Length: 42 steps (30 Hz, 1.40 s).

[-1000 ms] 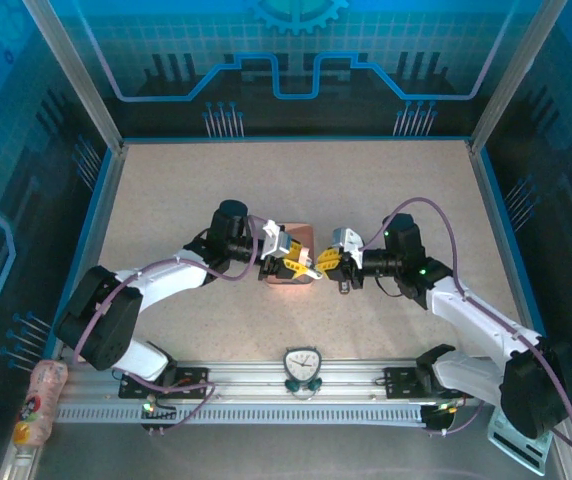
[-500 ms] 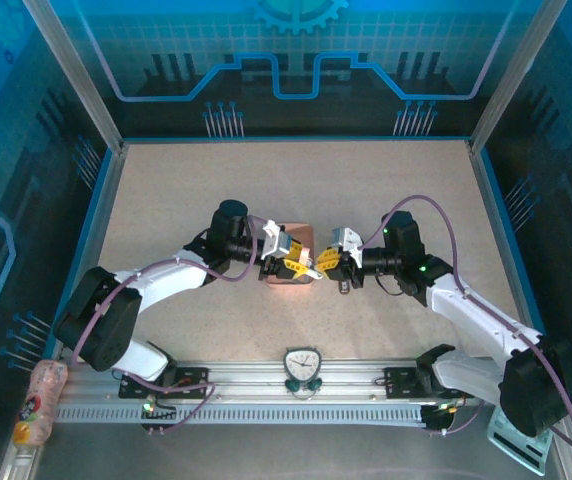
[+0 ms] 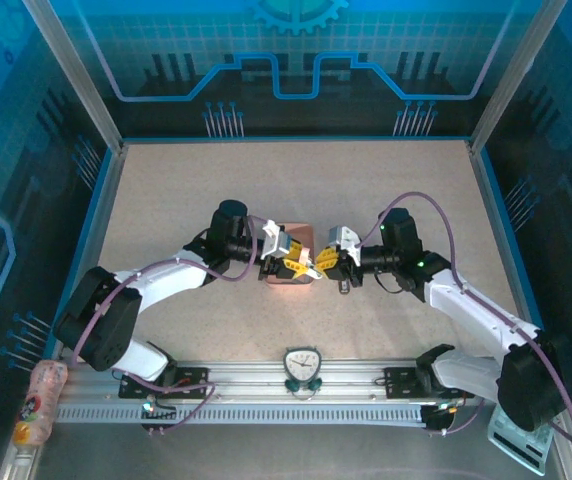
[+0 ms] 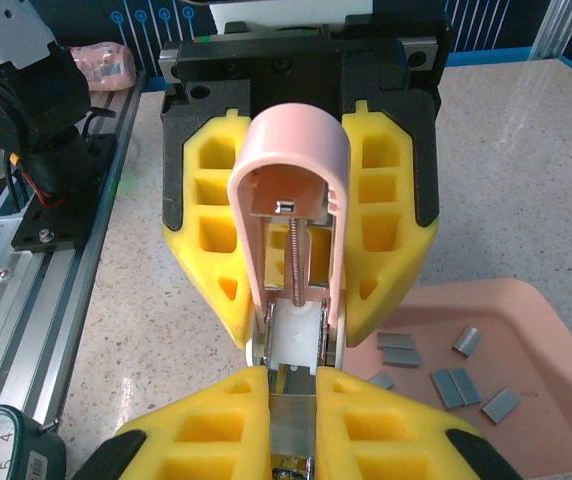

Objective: Load the staples into the stapler

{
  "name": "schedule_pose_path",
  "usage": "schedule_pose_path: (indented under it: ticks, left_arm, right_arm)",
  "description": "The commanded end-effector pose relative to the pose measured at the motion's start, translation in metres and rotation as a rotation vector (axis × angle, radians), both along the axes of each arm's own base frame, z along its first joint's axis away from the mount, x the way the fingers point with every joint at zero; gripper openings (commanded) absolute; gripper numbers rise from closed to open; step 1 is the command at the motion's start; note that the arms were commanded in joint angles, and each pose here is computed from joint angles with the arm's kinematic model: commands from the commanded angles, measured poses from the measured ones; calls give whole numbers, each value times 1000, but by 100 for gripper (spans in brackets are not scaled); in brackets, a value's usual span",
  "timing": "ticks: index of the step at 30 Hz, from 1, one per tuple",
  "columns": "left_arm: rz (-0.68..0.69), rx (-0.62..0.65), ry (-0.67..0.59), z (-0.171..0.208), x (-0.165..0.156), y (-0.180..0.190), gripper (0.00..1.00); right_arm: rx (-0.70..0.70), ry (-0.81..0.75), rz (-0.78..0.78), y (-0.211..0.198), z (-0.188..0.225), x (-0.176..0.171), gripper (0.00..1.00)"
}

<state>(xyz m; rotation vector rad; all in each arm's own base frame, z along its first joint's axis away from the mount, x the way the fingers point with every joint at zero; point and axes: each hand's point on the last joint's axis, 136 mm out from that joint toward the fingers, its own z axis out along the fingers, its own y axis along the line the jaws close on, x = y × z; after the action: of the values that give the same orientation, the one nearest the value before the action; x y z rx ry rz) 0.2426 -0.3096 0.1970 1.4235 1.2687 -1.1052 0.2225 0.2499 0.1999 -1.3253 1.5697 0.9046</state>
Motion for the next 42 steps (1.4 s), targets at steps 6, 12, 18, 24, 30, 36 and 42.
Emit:
schedule_pose_path:
  ticks: [6,12,18,24,30,36,42]
  left_arm:
    - [-7,-26,-50,10,-3,1,29]
    - [-12,-18,-44,8,-4,0,29]
    - [-19,-22,-44,9,-5,-1,29]
    - [-29,-27,-43,10,-7,-1,29]
    - [-34,-33,-46,12,-8,-1,29]
    - [-39,-39,-48,14,-9,-1,29]
    - [-43,-46,-47,16,-9,-1,29]
  right_arm:
    - [17,-13,52,4,12,-15,14]
    - [35,-67,35,2,21,-14,14]
    - [61,-71,47,6,24,-12,14]
    - [62,-61,62,12,20,-10,14]
    - [64,-62,69,15,19,-8,14]
    - [55,-66,60,14,16,-6,14]
    - [50,-65,55,14,14,-6,14]
